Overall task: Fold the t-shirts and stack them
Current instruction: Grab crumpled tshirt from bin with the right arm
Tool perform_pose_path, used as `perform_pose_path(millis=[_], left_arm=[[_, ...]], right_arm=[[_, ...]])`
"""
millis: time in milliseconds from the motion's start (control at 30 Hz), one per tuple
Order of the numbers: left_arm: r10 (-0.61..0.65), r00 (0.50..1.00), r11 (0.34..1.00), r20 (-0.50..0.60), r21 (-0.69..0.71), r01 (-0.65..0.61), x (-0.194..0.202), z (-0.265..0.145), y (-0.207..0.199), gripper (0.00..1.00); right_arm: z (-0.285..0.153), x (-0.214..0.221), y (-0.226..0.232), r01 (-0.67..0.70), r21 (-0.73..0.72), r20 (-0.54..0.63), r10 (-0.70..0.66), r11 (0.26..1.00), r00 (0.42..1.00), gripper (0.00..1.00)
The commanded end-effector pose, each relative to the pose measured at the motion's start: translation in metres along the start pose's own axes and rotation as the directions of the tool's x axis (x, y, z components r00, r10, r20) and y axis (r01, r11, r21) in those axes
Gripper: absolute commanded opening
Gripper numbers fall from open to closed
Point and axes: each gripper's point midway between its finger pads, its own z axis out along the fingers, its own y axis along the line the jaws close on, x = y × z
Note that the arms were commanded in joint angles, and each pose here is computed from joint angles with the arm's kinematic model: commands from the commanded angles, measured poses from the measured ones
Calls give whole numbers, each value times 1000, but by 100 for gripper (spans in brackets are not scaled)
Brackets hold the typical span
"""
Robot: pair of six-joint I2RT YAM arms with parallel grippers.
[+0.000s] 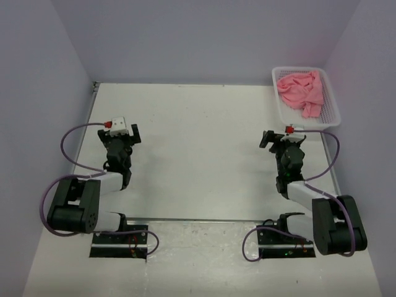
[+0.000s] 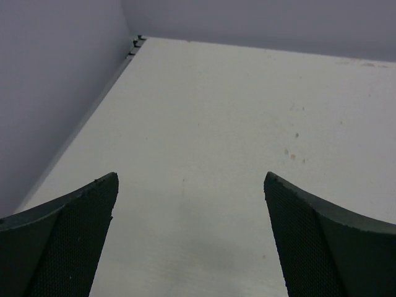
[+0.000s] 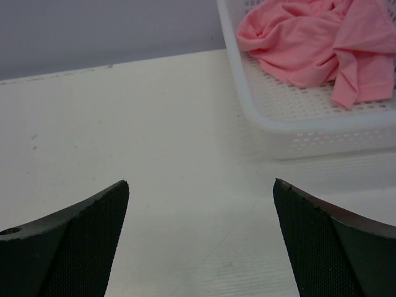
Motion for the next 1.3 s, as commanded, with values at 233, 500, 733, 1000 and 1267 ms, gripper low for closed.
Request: perform_pose_path(millis=[233,500,733,1000,1267], left_arm=[[-182,982,955,51,-227,189,-128,12,4,100],[-237,970,971,-47,29,239,-221,-25,-52,100],[-194,961,872,198,483,76,-300,-102,-86,100],[-341,936,840,86,474,263,-301,-100,-88,100],[-361,932,839,21,443,315,-281,-92,-91,100]], right_arm=[[-22,-134,44,-38,-74,19,40,996,999,99],[-72,-224,95,-121,-294,54,143,948,988,99],[-185,-289,145,99,-680,323,176,726,930,99],[-208,-322,187,-113,-861,62,323,496,944,99],[-201,-319,189,-12,-858,123,228,514,966,99]])
